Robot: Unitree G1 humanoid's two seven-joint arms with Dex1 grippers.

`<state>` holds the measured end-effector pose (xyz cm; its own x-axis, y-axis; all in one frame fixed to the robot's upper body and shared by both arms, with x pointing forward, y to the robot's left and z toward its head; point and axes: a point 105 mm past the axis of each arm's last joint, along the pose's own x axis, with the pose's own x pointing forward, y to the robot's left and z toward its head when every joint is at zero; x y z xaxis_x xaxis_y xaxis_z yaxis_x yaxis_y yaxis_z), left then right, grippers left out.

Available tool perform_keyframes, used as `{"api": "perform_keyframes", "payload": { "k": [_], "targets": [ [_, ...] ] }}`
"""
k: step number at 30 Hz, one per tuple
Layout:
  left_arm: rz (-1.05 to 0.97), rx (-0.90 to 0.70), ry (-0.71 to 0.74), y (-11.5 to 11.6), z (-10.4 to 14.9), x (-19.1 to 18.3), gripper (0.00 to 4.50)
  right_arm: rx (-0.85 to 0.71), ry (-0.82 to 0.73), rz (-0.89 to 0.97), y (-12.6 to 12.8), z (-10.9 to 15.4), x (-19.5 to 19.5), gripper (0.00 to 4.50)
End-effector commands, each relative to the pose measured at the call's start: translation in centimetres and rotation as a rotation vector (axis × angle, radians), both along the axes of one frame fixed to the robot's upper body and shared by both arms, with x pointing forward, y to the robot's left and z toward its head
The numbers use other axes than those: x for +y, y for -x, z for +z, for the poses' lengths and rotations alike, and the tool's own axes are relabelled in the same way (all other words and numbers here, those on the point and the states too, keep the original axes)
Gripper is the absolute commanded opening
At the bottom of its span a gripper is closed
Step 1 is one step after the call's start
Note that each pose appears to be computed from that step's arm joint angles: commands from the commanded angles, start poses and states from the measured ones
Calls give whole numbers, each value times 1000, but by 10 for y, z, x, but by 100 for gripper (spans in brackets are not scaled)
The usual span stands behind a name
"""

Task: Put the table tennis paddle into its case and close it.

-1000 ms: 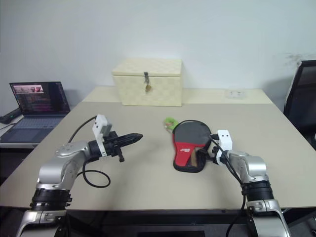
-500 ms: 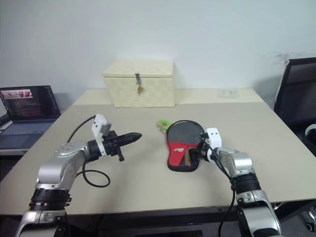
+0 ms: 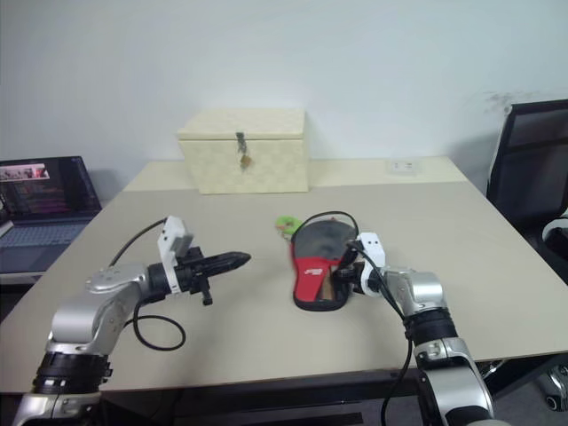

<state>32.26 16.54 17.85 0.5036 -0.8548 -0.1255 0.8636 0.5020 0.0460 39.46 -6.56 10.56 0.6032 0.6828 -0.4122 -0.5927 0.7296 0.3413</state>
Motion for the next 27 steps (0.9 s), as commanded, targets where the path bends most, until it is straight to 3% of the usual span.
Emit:
{"api": "perform_keyframes", "payload": {
  "k": [1, 8, 18, 27],
  "targets": [
    [-87, -9, 2, 16, 5, -14, 0, 10, -68, 168, 21, 8, 40, 5],
    [-125, 44, -2, 29, -5, -20, 0, 43, -70, 229, 48, 2, 49, 5],
    [-151, 80, -9, 39, -13, -22, 0, 122, -93, 108, 86, -9, 21, 5],
    [-160, 83, -19, 37, -13, -21, 0, 191, -165, 42, 105, -13, 23, 5]
  ]
}}
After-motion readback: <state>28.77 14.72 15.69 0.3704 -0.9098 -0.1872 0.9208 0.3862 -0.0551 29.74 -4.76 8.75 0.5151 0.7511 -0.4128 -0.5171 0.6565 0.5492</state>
